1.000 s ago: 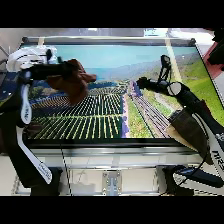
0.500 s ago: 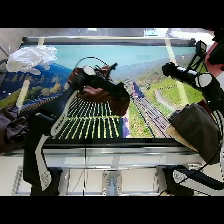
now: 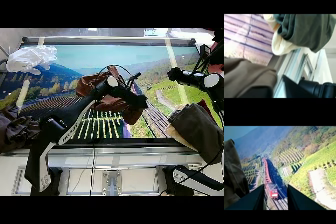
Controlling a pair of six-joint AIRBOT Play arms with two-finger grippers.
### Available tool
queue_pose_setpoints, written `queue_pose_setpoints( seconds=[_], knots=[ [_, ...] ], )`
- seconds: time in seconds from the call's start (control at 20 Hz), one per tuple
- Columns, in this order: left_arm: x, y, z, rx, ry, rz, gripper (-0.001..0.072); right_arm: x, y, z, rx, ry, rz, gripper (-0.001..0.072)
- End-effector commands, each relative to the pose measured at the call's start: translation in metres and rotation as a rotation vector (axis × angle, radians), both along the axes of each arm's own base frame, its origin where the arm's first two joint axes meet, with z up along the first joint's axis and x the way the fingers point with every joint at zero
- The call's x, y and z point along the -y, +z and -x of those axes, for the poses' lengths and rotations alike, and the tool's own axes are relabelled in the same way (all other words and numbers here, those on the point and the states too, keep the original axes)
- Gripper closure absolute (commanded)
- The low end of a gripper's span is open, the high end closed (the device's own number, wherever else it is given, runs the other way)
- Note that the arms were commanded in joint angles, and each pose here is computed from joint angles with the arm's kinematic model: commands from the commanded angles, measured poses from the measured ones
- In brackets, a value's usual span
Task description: Fold the shirts.
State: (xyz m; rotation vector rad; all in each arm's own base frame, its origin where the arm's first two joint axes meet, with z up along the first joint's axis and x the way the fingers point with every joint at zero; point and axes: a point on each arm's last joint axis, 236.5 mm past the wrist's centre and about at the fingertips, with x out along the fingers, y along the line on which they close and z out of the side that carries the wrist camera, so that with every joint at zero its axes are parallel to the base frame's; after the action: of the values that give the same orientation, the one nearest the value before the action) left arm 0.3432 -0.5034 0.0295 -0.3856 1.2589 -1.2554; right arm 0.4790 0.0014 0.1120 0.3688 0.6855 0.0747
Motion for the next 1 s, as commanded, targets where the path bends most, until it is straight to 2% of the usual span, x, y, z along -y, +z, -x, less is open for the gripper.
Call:
queue_pose_setpoints(
  seconds=[0.0,0.05,0.2,0.35,0.55,0.75,0.95],
  knots=[
    [-0.018,0.044,-0.047,0.064,0.083,0.08,0.0106,-0.005,-0.008,0.009,-0.049,0.026,-0.008,0.0374],
    [-0.034,0.061,-0.069,0.095,0.115,0.101,0.0058,-0.007,-0.01,0.011,-0.059,0.034,-0.006,0.0374],
    [-0.111,0.095,-0.135,0.151,0.266,0.125,0.0058,-0.022,-0.011,0.016,-0.085,0.065,-0.06,0.0374],
    [-0.203,0.09,-0.177,0.136,0.379,0.061,0.0065,-0.082,-0.015,0.034,-0.117,0.257,-0.074,0.0375],
    [-0.314,0.028,-0.196,0.02,0.502,-0.129,0.0065,-0.148,-0.033,0.046,-0.099,0.389,0.005,0.0375],
    [-0.413,-0.026,-0.213,0.032,0.661,-0.418,0.0065,-0.177,-0.032,0.048,-0.068,0.396,-0.026,0.0375],
    [-0.46,-0.046,-0.221,0.067,0.718,-0.544,0.0067,-0.176,-0.031,0.046,-0.075,0.365,-0.055,0.0374]
  ],
)
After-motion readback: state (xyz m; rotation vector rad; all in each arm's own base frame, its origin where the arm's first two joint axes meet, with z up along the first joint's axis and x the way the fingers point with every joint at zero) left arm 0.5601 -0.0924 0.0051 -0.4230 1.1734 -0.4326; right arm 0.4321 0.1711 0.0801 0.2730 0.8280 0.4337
